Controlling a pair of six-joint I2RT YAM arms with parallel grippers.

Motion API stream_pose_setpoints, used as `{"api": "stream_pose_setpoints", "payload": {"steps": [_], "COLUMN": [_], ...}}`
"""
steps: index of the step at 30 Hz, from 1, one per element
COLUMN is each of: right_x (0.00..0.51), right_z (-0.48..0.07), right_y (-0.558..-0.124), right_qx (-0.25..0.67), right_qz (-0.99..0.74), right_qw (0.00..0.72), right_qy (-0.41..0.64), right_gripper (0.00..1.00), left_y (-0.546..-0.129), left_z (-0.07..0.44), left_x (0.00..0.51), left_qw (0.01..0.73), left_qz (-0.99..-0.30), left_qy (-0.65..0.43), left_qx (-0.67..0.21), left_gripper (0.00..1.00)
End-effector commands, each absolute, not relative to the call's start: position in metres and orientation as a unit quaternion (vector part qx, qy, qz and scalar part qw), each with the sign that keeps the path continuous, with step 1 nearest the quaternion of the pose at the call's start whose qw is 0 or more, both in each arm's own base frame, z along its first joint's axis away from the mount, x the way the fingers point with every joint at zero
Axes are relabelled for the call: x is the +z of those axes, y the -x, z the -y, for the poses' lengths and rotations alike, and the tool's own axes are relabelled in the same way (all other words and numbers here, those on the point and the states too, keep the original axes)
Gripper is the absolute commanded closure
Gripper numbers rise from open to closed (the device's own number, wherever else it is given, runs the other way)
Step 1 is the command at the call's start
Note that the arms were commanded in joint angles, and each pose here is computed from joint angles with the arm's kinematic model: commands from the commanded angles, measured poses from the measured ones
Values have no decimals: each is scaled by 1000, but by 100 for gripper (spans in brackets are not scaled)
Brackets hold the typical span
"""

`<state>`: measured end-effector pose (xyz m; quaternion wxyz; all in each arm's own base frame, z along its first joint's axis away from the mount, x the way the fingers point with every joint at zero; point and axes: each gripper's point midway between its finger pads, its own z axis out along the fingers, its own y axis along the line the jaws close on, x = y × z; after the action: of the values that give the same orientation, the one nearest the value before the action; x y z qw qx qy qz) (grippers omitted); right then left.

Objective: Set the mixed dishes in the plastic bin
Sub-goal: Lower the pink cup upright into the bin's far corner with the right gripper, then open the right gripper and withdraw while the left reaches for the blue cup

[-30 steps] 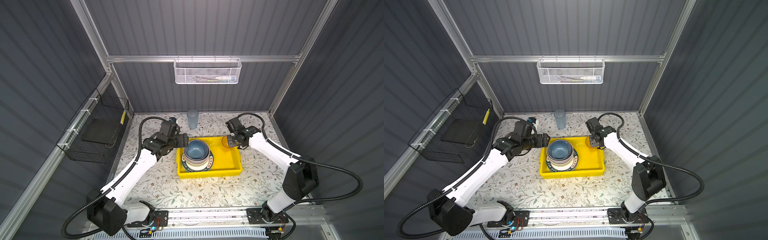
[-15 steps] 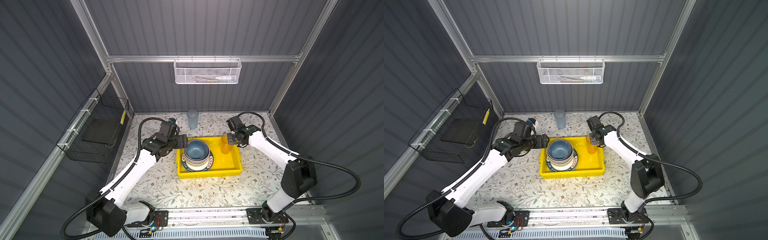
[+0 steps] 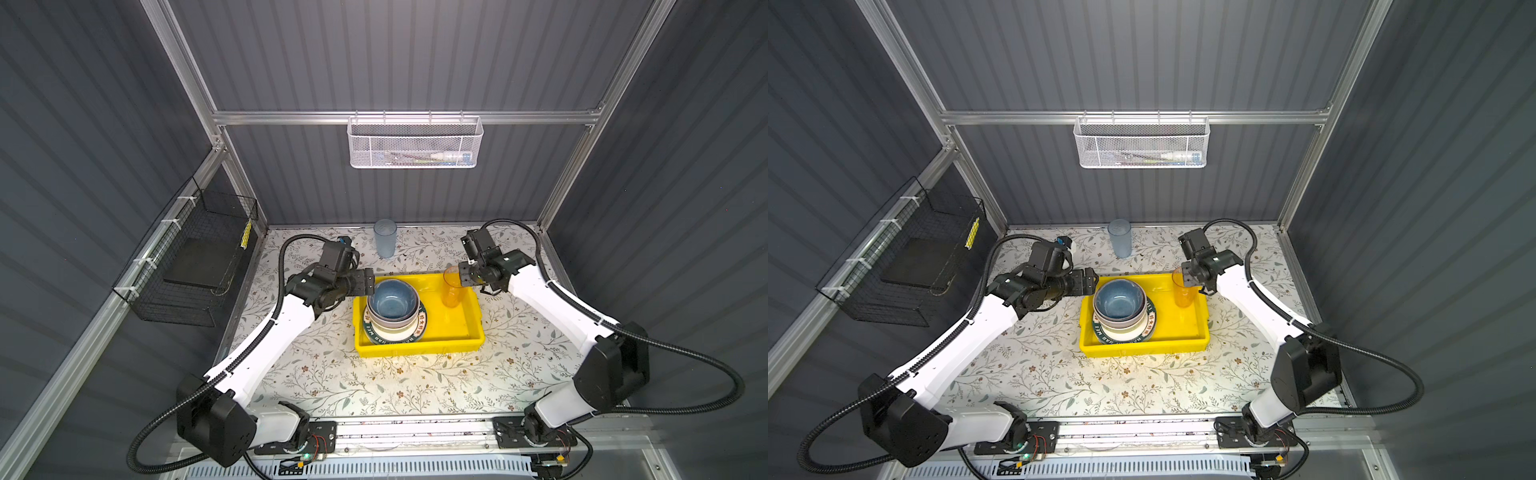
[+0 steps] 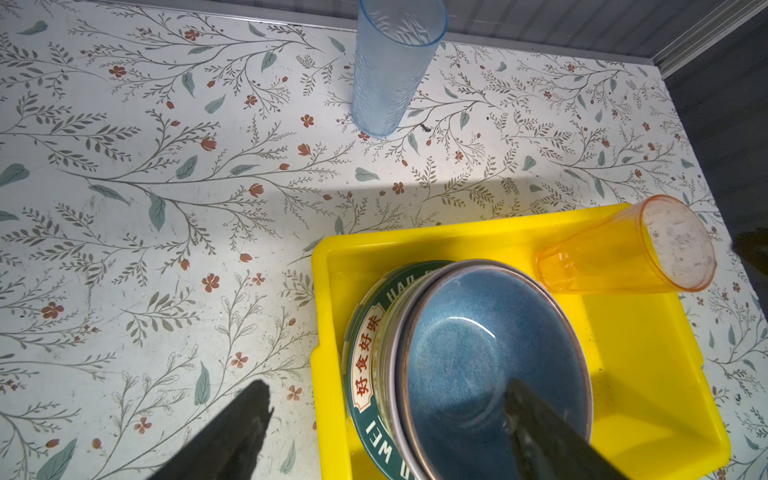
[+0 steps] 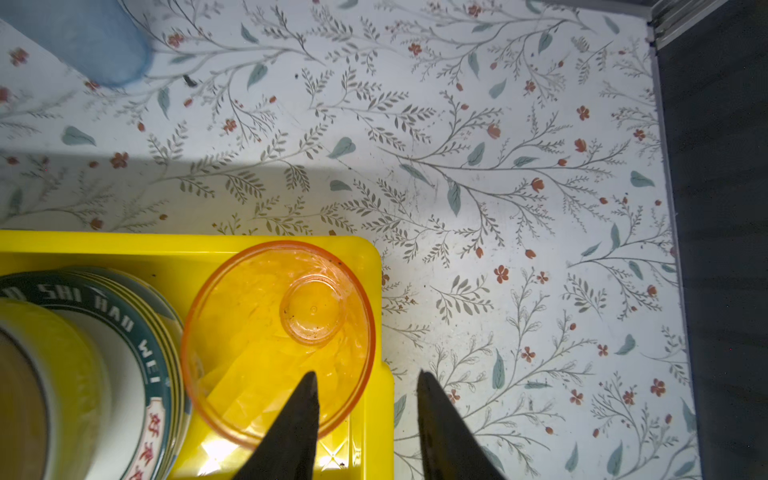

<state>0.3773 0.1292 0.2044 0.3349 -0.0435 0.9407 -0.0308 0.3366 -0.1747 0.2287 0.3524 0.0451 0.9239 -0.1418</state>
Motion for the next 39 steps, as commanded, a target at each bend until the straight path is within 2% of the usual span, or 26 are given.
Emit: {"api": "stream_pose_setpoints", "payload": {"steps": [1, 9, 16, 24, 39], "right_x": [221, 252, 265, 240, 215], "right_z": [-128, -139, -146, -146, -145], "right_y": [-366, -325, -287, -264, -258], "right_qx": [-7, 99, 168, 186, 191], "right_qz": [-934, -904, -878, -878, -886], "right_qw": [355, 410, 437, 423, 407], "right_qy": [43, 69, 105, 123, 115], "right_gripper": [54, 27, 12, 9, 8], "left_y": [-350, -386, -431, -476, -539], "left_z": [179, 189, 189, 198, 225], "left_x": [245, 263, 249, 231, 186], "left_qw": [366, 373, 351, 322, 310], "left_qz": [-917, -915, -919, -929, -929], "left_qy": [-57, -59, -45, -51, -66], "left_qx": [-146, -143, -172, -176, -189], "left_gripper": [11, 16, 24, 33, 37]}}
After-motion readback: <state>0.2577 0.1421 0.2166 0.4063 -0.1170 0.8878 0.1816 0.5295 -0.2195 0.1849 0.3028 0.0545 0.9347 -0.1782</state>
